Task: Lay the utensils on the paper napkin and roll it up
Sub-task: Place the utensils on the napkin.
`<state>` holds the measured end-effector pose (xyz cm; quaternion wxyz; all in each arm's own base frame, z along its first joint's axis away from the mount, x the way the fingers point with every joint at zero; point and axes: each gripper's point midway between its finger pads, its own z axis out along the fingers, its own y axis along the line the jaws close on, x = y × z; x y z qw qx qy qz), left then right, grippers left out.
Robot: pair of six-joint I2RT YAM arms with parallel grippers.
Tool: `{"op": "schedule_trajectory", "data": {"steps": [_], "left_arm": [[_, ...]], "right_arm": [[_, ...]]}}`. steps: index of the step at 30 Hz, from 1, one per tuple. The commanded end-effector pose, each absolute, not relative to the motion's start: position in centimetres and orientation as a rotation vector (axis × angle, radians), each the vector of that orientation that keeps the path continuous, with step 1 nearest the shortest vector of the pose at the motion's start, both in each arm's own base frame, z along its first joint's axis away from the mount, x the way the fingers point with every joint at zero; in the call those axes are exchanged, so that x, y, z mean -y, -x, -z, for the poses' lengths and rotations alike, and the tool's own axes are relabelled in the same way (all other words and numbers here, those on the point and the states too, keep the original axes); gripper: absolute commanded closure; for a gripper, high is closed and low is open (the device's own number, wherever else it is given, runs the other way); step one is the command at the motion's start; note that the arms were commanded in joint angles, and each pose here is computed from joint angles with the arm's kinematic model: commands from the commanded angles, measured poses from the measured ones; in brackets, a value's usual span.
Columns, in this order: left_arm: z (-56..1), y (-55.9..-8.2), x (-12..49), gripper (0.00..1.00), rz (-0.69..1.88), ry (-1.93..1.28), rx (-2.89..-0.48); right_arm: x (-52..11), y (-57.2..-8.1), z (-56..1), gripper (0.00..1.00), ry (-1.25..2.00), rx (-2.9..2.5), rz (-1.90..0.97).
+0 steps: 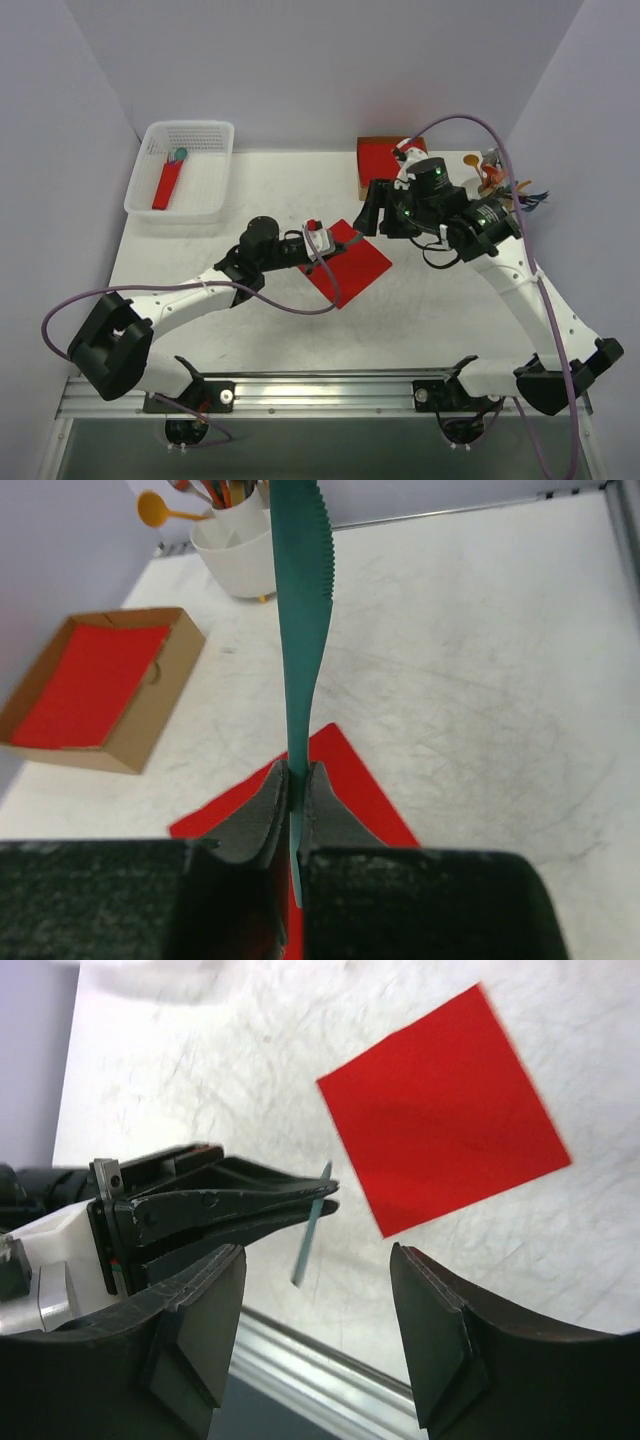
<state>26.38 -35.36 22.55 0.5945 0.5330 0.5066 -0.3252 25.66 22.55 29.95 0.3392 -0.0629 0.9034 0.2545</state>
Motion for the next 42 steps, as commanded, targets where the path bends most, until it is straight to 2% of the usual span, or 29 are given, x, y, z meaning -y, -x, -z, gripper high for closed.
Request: {"op": "schedule_trajectory", "data": {"steps": [1,6,11,13,15,18,23,29,38,42], "left_arm": [[-24.9,-26.9,36.4,0.98,0.930,-1.041,-1.311],[-22.2,-28.8,36.8,0.98,1.021,-0.795,-1.667],[-18.9,-30.9,35.7,0.98,1.007,-0.465,-2.056],[-15.2,-30.9,34.6,0.98,0.963,-0.312,-2.290],[-12.7,-32.1,33.7,0.98,0.952,-0.176,-2.416],[-11.1,-32.5,34.1,0.98,1.049,-0.057,-2.478],[-10.7,-33.5,34.6,0.98,0.891,-0.053,-2.506],[-9.4,-34.0,35.4,0.98,0.860,0.019,-2.594],[-8.2,-34.9,36.4,0.98,0.705,0.001,-2.674],[-7.4,-34.9,36.5,0.98,0.559,-0.039,-2.715]], "right_arm": [[-18.8,-27.4,-33.3,0.40,-0.009,-2.189,-0.611],[-12.8,-28.4,-36.1,0.43,-0.243,-2.004,-0.499],[-11.0,-27.7,-35.4,0.45,-0.292,-1.992,-0.431],[-10.1,-27.5,-35.1,0.47,-0.317,-1.988,-0.395],[-9.7,-27.3,-34.5,0.49,-0.335,-1.984,-0.383],[-9.8,-27.1,-34.0,0.50,-0.340,-1.977,-0.398],[-10.9,-27.7,-29.5,0.53,-0.308,-2.076,-0.394],[-11.5,-28.8,-23.9,0.70,-0.285,-2.148,-0.362],[-12.2,-31.0,-20.0,0.74,-0.254,-2.181,-0.344],[-12.2,-31.6,-20.1,0.74,-0.234,-2.171,-0.347]]}}
